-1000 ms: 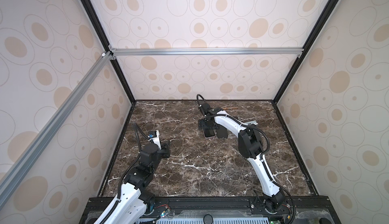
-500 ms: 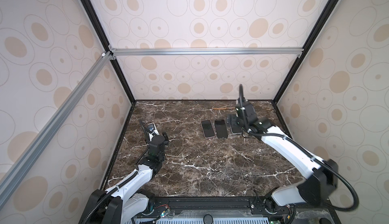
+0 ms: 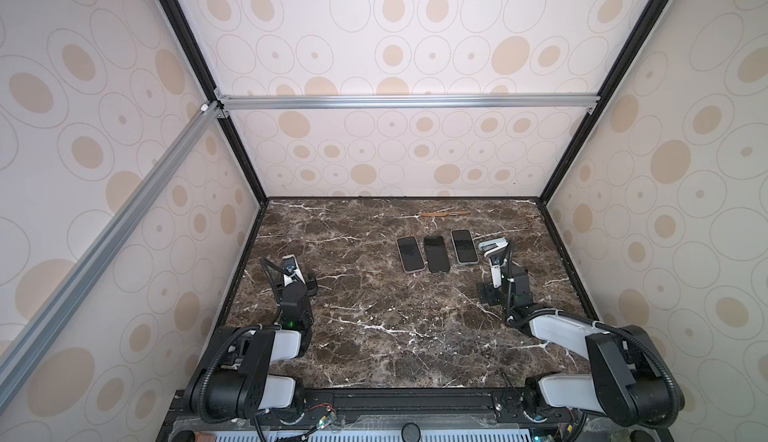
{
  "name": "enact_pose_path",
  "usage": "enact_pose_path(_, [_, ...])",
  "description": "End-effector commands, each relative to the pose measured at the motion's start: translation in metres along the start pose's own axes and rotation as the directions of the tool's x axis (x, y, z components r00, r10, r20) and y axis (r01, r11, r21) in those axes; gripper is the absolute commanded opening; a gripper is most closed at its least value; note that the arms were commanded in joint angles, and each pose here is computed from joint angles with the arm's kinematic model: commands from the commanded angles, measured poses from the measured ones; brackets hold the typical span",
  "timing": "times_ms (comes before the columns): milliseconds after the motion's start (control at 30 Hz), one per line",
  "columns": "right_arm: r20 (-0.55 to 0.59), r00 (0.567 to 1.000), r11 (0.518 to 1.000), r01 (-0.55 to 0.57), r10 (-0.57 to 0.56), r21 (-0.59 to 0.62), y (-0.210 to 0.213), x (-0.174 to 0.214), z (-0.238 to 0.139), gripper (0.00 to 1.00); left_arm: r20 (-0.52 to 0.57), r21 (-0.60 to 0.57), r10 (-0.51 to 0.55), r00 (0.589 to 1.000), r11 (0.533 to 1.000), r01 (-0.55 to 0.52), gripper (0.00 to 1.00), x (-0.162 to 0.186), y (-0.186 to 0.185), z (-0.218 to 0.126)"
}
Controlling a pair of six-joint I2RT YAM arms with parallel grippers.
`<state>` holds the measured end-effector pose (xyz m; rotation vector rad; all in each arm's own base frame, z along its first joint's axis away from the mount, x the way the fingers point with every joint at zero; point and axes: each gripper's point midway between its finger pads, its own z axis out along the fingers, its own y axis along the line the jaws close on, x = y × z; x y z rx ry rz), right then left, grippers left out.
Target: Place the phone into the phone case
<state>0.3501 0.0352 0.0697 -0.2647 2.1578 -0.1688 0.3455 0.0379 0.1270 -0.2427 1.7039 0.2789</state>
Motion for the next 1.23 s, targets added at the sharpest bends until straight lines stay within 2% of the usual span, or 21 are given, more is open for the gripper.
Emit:
enact_pose_path(0, [0.221,0.973,0.994,-0.042,0.064,-0.105,-0.002,-0.051,0.002,0.99,0.160,0.081,-0.004,0.987,0.997,-0.009,0.76,-0.026,-0.008,-0.004])
enact_pose_path(100, [0.243,0.963,0.987,-0.081,0.114,-0.140,-0.003,-0.049,0.015,0.99,0.179,0.074,-0.028,0.984,0.997,0.015,0.78,-0.019,-0.001,-0.003])
enact_pose_path(167, [0.239,0.959,0.980,-0.114,0.151,-0.162,-0.008,-0.038,0.017,0.99,0.140,0.084,-0.022,0.990,0.996,0.010,0.79,-0.014,-0.004,0.000])
enact_pose_path(233, [0.295,0.942,0.981,-0.115,0.158,-0.158,-0.008,-0.040,0.019,0.98,0.141,0.050,-0.024,0.990,0.999,0.017,0.90,-0.015,0.000,0.006])
enact_pose_path(267, [0.261,0.948,0.982,-0.168,0.185,-0.087,-0.023,-0.037,0.024,0.99,0.115,0.040,-0.025,0.993,0.999,0.021,0.99,-0.012,0.001,0.009])
enact_pose_path(300, [0.177,0.956,0.970,-0.243,0.236,0.023,-0.042,-0.028,0.029,0.99,0.097,0.025,-0.026,0.995,0.999,0.024,1.00,-0.010,0.002,0.013])
enact_pose_path(333, [0.179,0.951,0.962,-0.267,0.253,0.062,-0.049,-0.028,0.031,1.00,0.100,0.023,-0.019,0.995,1.000,0.017,0.99,-0.011,0.001,0.016])
enact_pose_path(400, [0.218,0.946,0.964,-0.259,0.239,0.068,-0.049,-0.030,0.031,1.00,0.083,0.036,-0.011,0.996,0.999,0.008,1.00,-0.009,-0.003,0.019])
enact_pose_path(467, [0.176,0.954,0.964,-0.259,0.243,0.069,-0.048,-0.027,0.030,1.00,0.092,0.039,-0.012,0.996,0.999,0.009,0.99,-0.010,-0.003,0.017])
enact_pose_path(567, [0.208,0.949,0.965,-0.256,0.238,0.064,-0.048,-0.029,0.030,1.00,0.083,0.043,-0.007,0.996,0.999,0.004,1.00,-0.009,-0.004,0.019])
enact_pose_path(1033, [0.187,0.953,0.965,-0.255,0.240,0.063,-0.047,-0.027,0.030,1.00,0.079,0.073,0.004,0.997,0.997,-0.010,1.00,-0.009,-0.010,0.021])
enact_pose_path(1200, [0.186,0.953,0.965,-0.255,0.240,0.063,-0.047,-0.027,0.030,1.00,0.088,0.050,0.011,0.996,0.999,-0.015,0.99,-0.010,-0.008,0.019])
